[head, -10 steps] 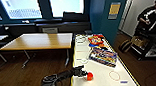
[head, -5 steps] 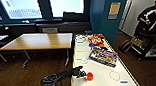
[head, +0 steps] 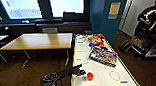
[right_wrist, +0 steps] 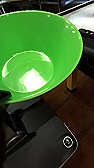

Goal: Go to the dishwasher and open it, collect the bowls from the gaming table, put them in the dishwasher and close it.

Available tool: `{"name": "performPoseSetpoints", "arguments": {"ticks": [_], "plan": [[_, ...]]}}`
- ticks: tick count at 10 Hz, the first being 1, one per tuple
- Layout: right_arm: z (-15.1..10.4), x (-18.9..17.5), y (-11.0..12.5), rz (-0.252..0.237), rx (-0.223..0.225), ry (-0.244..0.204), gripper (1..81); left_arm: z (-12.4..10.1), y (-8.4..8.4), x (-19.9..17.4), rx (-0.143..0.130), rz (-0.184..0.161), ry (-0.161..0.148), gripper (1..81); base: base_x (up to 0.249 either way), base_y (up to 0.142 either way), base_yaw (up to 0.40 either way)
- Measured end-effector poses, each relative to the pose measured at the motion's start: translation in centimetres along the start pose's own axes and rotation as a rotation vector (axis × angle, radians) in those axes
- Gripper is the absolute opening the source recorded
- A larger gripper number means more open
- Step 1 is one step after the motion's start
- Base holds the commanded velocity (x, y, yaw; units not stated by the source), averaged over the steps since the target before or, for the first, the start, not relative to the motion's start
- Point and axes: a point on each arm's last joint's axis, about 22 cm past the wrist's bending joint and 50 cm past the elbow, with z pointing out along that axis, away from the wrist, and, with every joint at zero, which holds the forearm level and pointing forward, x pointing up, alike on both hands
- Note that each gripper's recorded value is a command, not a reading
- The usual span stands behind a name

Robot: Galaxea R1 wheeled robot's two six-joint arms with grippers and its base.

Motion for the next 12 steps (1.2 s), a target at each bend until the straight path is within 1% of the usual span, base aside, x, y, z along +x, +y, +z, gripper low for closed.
{"name": "performPoseSetpoints", "arguments": {"ticks": [2, 3, 5, 6, 7, 8, 9, 10, 12], "plan": [[0.0, 0.0, 0.0, 0.0, 0.0, 0.0, 1.0, 0.0, -0.2, 0.0, 0.005, 0.003, 0.001, 81.1, 0.0, 0.0, 0.0], [0.0, 0.0, 0.0, 0.0, 0.0, -0.001, 1.0, 0.0, -0.4, 0.1, 0.011, 0.011, 0.005, 81.1, 0.0, 0.0, 0.0], [0.0, 0.0, 0.0, 0.0, 0.0, 0.0, 1.0, -0.1, -1.4, 0.5, 0.033, 0.019, 0.015, 81.1, 0.0, 0.0, 0.0], [0.0, -0.1, 0.0, 0.0, -0.001, -0.003, 1.0, -0.1, -1.5, 0.6, 0.039, 0.026, 0.016, 81.1, 0.0, 0.0, 0.0], [0.0, -0.2, 0.0, 0.0, 0.0, -0.007, 1.0, -0.2, -1.5, 0.6, 0.037, 0.029, 0.016, 81.1, 0.0, 0.0, 0.0], [0.0, -0.2, 0.0, 0.0, 0.0, -0.007, 1.0, -0.1, -1.0, 0.4, 0.028, 0.039, 0.012, 81.1, 0.0, 0.0, 0.0], [0.0, -0.2, 0.0, 0.0, 0.0, -0.007, 1.0, 0.0, 0.1, 0.0, 0.008, 0.065, 0.003, 81.1, 0.0, 0.0, 0.0], [0.0, -0.2, 0.0, 0.0, 0.0, -0.007, 1.0, 0.2, 2.3, -0.9, -0.032, 0.09, -0.014, 81.1, 0.0, 0.0, 0.0], [0.1, -0.3, -0.1, 0.0, 0.003, -0.009, 1.0, 0.2, 7.9, -3.4, -0.137, 0.153, -0.055, 81.1, 0.0, 0.0, 0.0]]}}
